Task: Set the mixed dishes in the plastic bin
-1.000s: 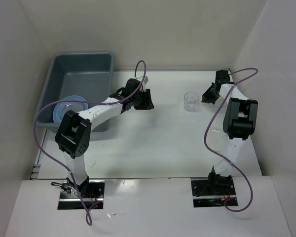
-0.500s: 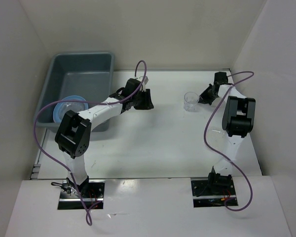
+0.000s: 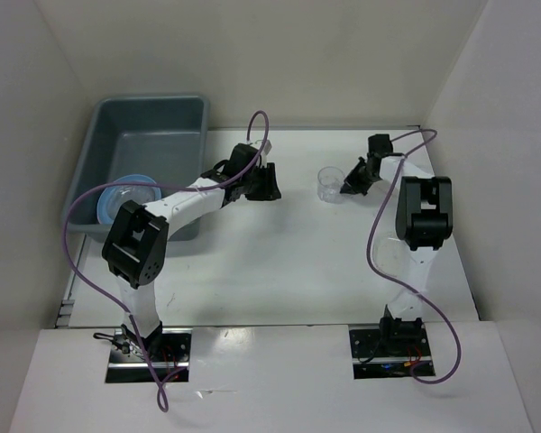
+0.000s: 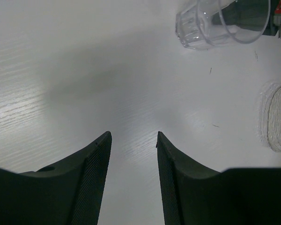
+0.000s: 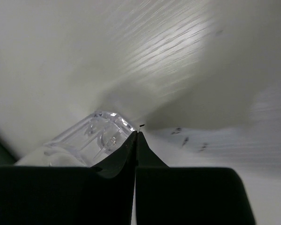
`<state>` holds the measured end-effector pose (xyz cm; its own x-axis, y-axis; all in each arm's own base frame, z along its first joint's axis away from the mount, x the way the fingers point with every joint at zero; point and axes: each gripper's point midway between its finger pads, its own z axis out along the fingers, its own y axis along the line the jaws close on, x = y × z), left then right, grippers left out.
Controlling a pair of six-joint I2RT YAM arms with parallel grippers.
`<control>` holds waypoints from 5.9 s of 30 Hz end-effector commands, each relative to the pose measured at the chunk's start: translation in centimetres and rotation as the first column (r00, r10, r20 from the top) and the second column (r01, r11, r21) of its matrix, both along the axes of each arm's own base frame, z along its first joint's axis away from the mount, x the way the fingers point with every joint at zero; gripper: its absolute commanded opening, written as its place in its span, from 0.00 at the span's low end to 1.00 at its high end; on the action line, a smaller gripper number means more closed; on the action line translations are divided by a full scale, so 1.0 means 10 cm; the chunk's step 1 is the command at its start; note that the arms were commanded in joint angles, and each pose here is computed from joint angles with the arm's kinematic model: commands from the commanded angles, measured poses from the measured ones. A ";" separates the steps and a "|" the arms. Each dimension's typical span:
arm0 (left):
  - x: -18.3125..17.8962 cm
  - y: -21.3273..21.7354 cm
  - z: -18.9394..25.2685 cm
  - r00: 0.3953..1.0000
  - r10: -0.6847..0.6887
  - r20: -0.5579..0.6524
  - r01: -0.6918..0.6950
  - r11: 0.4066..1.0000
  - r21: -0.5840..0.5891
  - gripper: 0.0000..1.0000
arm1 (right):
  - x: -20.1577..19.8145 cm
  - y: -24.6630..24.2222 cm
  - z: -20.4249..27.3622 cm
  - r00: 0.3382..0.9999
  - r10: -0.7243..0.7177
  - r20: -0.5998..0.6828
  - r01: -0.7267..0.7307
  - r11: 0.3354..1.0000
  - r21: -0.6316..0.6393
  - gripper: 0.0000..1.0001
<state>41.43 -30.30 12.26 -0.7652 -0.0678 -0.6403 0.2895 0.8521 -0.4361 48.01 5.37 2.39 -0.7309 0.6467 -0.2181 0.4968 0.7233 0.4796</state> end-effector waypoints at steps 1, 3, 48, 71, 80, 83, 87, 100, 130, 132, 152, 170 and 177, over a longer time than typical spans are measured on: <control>0.11 -0.06 0.13 0.999 -0.005 0.046 0.006 1.000 -0.019 0.52 | -0.03 0.38 0.09 0.997 0.070 0.010 -0.071 0.997 0.041 0.00; 0.12 -0.05 0.13 0.999 0.002 0.049 -0.001 1.000 -0.015 0.52 | -0.05 0.56 0.08 0.994 0.108 0.010 -0.108 0.993 0.049 0.00; 1.25 -0.33 0.13 0.975 0.137 0.174 -0.149 0.987 0.053 0.59 | -0.68 0.68 1.42 0.948 0.182 0.262 -0.166 0.983 -0.085 0.00; 1.09 -0.30 -0.32 0.990 0.108 0.087 -0.119 0.983 0.140 0.21 | -0.82 0.48 1.64 0.939 0.140 0.316 -0.121 0.990 -0.079 0.00; 1.10 -0.21 0.02 0.978 0.136 0.156 -0.161 0.974 0.159 0.01 | -0.92 0.49 1.62 0.941 0.144 0.306 -0.128 0.989 -0.073 0.00; 1.09 -0.19 0.49 0.966 0.149 0.210 -0.177 0.977 0.118 0.01 | -0.95 0.50 1.60 0.940 0.149 0.308 -0.136 0.989 -0.065 0.00; 1.05 -0.06 1.37 0.922 0.192 0.338 -0.221 0.974 0.050 0.00 | -0.96 0.54 1.58 0.935 0.151 0.321 -0.144 0.989 -0.044 0.00; 1.17 3.06 2.24 0.574 0.688 0.444 -0.772 0.636 0.013 0.00 | -1.16 0.62 1.78 0.894 0.205 0.398 -0.210 0.977 -0.030 0.01; 1.92 3.95 0.06 0.571 0.783 0.247 -0.813 0.500 0.298 0.58 | -1.09 -0.81 1.48 0.960 -0.096 0.262 0.156 0.963 -0.221 0.44; 1.92 3.93 0.25 0.568 0.779 0.263 -0.819 0.507 0.268 0.68 | -0.96 -1.00 1.44 0.958 -0.130 0.256 0.196 0.947 -0.253 0.44; 1.34 2.16 2.16 0.849 0.430 0.307 -0.379 0.901 -0.213 0.98 | 0.14 -1.94 0.60 0.931 -0.319 0.178 0.357 0.900 -0.250 0.43; 1.32 1.40 1.39 0.925 0.330 0.187 -0.295 0.936 -0.193 0.99 | 0.45 -1.27 0.14 0.984 -0.145 0.104 0.160 0.974 -0.161 0.28; 1.29 1.30 1.36 0.931 0.313 0.187 -0.277 0.941 -0.193 0.99 | 0.40 -0.80 -0.06 0.997 -0.062 0.051 0.070 0.984 -0.166 0.28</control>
<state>54.31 -16.57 23.97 -0.5790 -0.3704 -0.7264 0.1013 0.8513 -0.5148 51.58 -4.10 2.45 -0.6464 0.6718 -0.3618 0.5531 0.7392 0.3843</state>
